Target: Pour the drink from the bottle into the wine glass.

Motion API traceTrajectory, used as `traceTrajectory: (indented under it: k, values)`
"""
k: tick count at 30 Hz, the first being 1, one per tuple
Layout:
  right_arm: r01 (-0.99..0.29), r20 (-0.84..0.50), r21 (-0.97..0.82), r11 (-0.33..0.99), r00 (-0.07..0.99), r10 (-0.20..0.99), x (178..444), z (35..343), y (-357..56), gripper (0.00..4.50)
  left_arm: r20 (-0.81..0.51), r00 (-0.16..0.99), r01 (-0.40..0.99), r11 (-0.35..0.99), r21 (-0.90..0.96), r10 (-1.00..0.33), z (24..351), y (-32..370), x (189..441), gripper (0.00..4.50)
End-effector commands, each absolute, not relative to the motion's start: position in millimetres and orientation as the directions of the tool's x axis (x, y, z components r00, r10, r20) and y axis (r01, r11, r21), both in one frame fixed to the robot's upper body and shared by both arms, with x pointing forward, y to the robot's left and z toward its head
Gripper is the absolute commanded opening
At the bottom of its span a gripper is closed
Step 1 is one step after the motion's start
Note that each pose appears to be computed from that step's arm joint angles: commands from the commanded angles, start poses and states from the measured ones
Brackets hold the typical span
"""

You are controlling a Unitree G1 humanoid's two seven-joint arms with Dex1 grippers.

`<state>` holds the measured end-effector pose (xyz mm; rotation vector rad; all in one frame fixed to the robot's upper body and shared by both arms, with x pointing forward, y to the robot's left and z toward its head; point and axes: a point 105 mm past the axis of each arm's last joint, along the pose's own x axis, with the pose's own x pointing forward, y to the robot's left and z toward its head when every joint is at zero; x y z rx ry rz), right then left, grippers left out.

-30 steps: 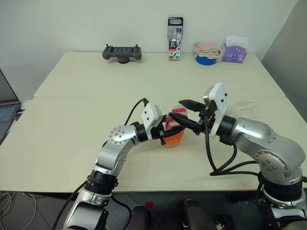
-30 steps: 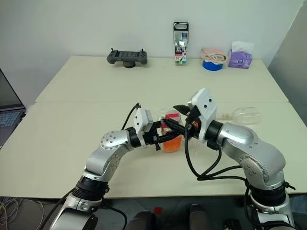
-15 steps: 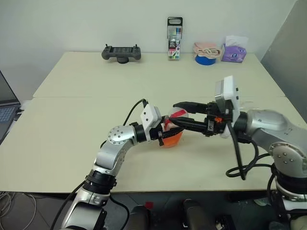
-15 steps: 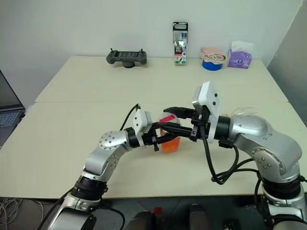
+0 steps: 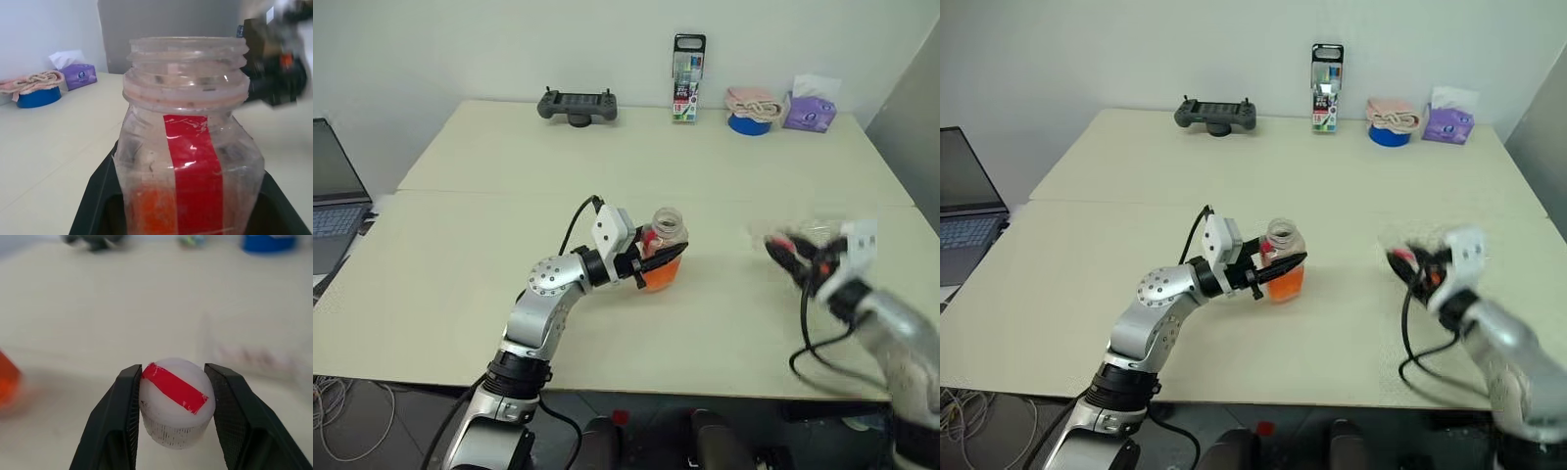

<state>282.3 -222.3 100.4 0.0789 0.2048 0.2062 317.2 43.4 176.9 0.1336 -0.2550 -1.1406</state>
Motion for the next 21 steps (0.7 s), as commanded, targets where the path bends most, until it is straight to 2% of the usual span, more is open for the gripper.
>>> traceTrajectory:
  k: [1, 2, 4, 10, 14, 18, 21]
  values:
    - [-0.12, -0.14, 0.058, 0.991, 0.982, 0.127, 289, 104, -231, 1.72, 0.199, 0.328, 0.887, 0.373, 0.272, -0.924, 198, 31, 309, 1.69]
    - [-0.09, -0.154, 0.051, 0.995, 0.983, 0.097, 291, 99, -236, 1.72, 0.2, 0.325, 0.888, 0.371, 0.273, -0.924, 199, 29, 310, 1.69]
    - [-0.043, -0.177, 0.032, 0.999, 0.983, 0.048, 295, 91, -246, 2.47, 0.202, 0.324, 0.888, 0.37, 0.273, -0.924, 200, 28, 312, 1.69]
    - [-0.037, -0.185, -0.033, 0.999, 0.982, 0.031, 297, 92, -257, 4.49, 0.205, 0.351, 0.875, 0.398, 0.276, -0.914, 202, 33, 323, 1.69]
    - [-0.094, -0.161, -0.082, 0.992, 0.984, 0.08, 297, 110, -254, 4.5, 0.215, 0.388, 0.865, 0.434, 0.253, -0.896, 201, 38, 329, 1.69]
    - [-0.241, -0.097, -0.153, 0.958, 0.969, 0.228, 300, 151, -230, 4.5, 0.239, 0.472, 0.825, 0.521, 0.22, -0.849, 203, 54, 341, 1.69]
    - [-0.532, -0.087, -0.182, 0.827, 0.846, 0.526, 295, 186, -173, 4.5, 0.27, 0.593, 0.737, 0.646, 0.198, -0.759, 213, 79, 358, 1.69]
